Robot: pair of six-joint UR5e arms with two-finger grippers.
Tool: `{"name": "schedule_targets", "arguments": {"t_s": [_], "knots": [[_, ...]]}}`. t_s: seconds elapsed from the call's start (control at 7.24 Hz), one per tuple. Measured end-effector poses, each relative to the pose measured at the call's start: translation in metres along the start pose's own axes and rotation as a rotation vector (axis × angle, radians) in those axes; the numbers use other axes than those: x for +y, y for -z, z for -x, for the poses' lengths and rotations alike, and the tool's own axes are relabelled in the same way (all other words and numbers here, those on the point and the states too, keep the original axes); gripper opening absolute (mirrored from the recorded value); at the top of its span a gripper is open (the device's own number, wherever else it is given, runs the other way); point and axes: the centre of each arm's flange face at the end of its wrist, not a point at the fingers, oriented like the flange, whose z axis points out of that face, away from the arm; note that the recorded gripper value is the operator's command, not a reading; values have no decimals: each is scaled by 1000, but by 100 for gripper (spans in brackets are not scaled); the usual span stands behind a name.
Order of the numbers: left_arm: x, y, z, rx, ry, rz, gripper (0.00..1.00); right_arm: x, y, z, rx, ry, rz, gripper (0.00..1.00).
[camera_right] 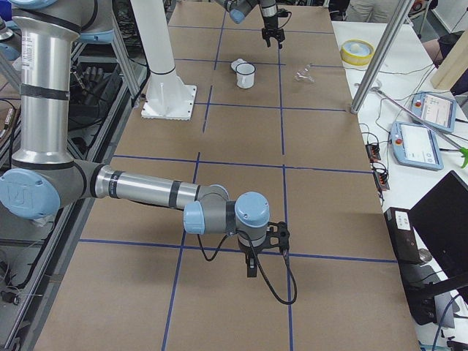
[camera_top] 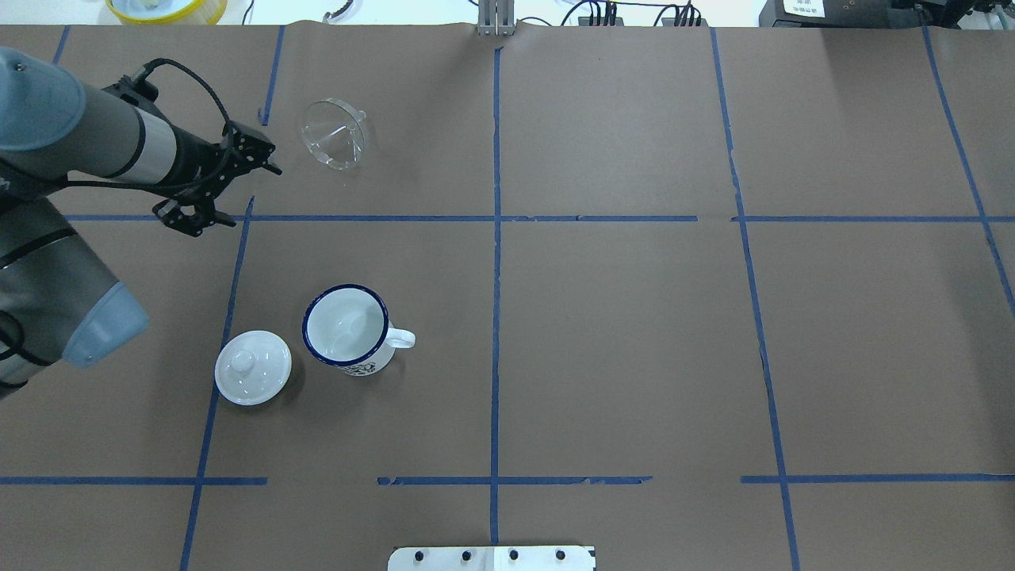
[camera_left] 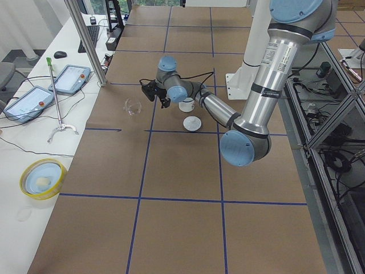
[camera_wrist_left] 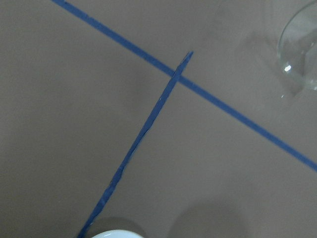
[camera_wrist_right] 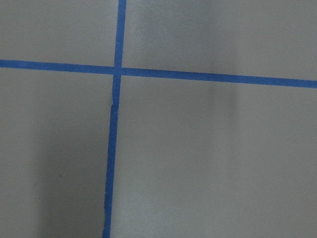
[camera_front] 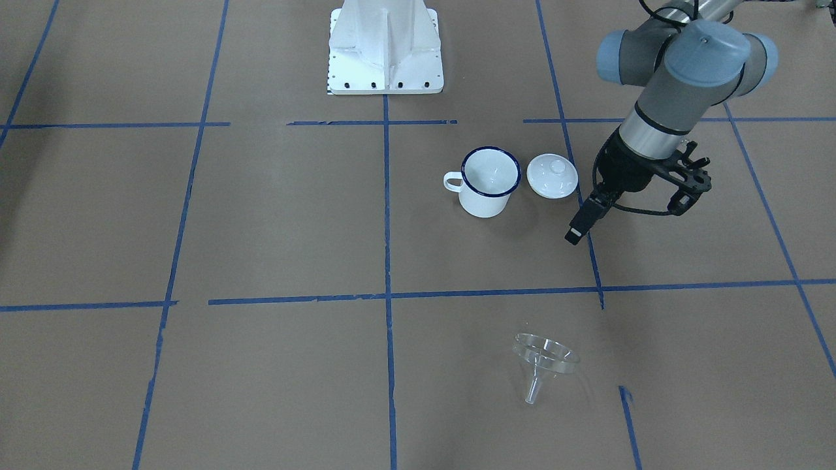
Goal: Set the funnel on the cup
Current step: 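Release the lid and move the left gripper toward the glass funnel, then grasp the clear glass funnel rim with the left gripper and lift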
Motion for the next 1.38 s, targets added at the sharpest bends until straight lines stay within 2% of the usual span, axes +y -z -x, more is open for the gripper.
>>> {"name": "schedule_targets", "arguments": {"t_s": [0.28,0.55,0.69,1.11,1.24,1.38], "knots": [[-28,-40,-18,204,139,-41,97,0,0,0,0,0,0,100],[-42,-64,-28,319,249,-65,97,0,0,0,0,0,0,100],[-48,-78,-30,358,286,-75,96,0,0,0,0,0,0,100],[-54,-115,-55,382,350,-105,86,0,0,0,0,0,0,100],[-53,-122,-58,387,363,-114,73,0,0,0,0,0,0,100],[-53,-128,-62,389,373,-118,24,0,0,0,0,0,0,100]]}}
